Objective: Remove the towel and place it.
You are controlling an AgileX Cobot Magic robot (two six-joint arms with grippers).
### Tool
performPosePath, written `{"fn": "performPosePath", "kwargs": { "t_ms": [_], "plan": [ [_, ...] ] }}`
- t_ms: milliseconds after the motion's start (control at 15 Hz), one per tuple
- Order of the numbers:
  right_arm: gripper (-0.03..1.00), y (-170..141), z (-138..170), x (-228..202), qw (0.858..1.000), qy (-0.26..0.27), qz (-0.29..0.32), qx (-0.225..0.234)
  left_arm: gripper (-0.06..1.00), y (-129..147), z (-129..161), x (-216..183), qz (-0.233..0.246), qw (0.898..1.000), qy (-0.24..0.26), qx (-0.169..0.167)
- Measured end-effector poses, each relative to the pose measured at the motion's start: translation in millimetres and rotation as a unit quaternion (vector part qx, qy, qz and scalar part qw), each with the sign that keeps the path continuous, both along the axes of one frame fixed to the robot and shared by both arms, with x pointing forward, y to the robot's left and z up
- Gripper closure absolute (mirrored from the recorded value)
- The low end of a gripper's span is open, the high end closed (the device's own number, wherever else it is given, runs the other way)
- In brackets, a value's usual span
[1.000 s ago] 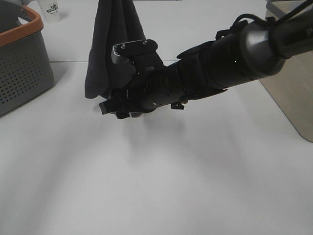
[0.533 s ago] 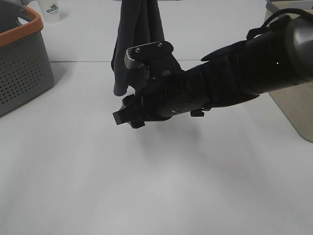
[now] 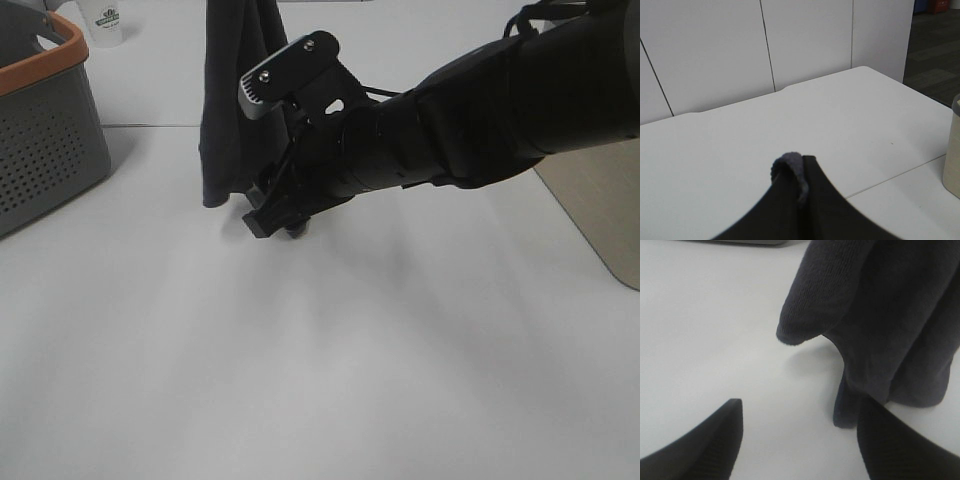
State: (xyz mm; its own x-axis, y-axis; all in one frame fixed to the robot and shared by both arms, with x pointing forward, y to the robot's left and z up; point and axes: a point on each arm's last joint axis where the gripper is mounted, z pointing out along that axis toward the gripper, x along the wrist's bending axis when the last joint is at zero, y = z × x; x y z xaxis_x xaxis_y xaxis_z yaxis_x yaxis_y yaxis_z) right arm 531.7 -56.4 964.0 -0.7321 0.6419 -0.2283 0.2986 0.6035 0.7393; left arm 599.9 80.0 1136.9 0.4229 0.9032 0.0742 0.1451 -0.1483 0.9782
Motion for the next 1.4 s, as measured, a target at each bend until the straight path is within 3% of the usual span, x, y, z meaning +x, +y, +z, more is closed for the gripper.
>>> {"fn": "performPosePath", "kwargs": {
  "t_ms": [67,200,400,467,600,667,867,933,1000,1133,1267,1400],
  "plan": [
    [0.32,9,-2,-11,0.993,0.007,0.114,-0.02,0.94,0,-1,0,-0.001,1.0,0.005,0.005],
    [0.32,16,-7,-27,0.975,0.043,0.218,-0.018,0.94,0,-2,0,-0.003,1.0,0.006,0.013],
    [0.32,5,-19,-23,0.967,0.088,0.237,-0.026,0.94,2,-3,0,0.005,1.0,0.014,0.014],
    [0.32,-9,-22,-16,0.967,0.117,0.224,-0.033,0.94,2,-4,0,0.005,1.0,0.014,0.02],
    [0.33,-35,-25,2,0.979,0.148,0.135,-0.039,0.94,2,-4,0,0.005,1.0,0.015,0.02],
    [0.34,-61,-20,32,0.992,0.116,-0.048,0.005,0.94,2,-4,0,0.005,1.0,0.017,0.019],
    [0.34,-69,7,46,0.983,-0.023,-0.169,0.061,0.94,3,-5,0,0.011,0.999,0.019,0.025],
    [0.34,-70,11,43,0.971,-0.077,-0.211,0.082,0.94,4,-5,0,0.017,0.999,0.021,0.026],
    [0.34,-67,8,34,0.961,-0.111,-0.232,0.099,0.94,6,-6,1,0.025,0.999,0.025,0.029],
    [0.34,-51,-5,4,0.954,-0.138,-0.214,0.157,0.94,6,-6,1,0.027,0.999,0.025,0.032],
    [0.34,-27,-15,-22,0.942,-0.115,-0.165,0.268,0.94,6,-5,1,0.026,0.999,0.024,0.032],
    [0.34,-16,-35,-25,0.946,-0.093,-0.132,0.28,0.94,6,5,2,0.029,0.999,0.013,0.022]
  ]
}}
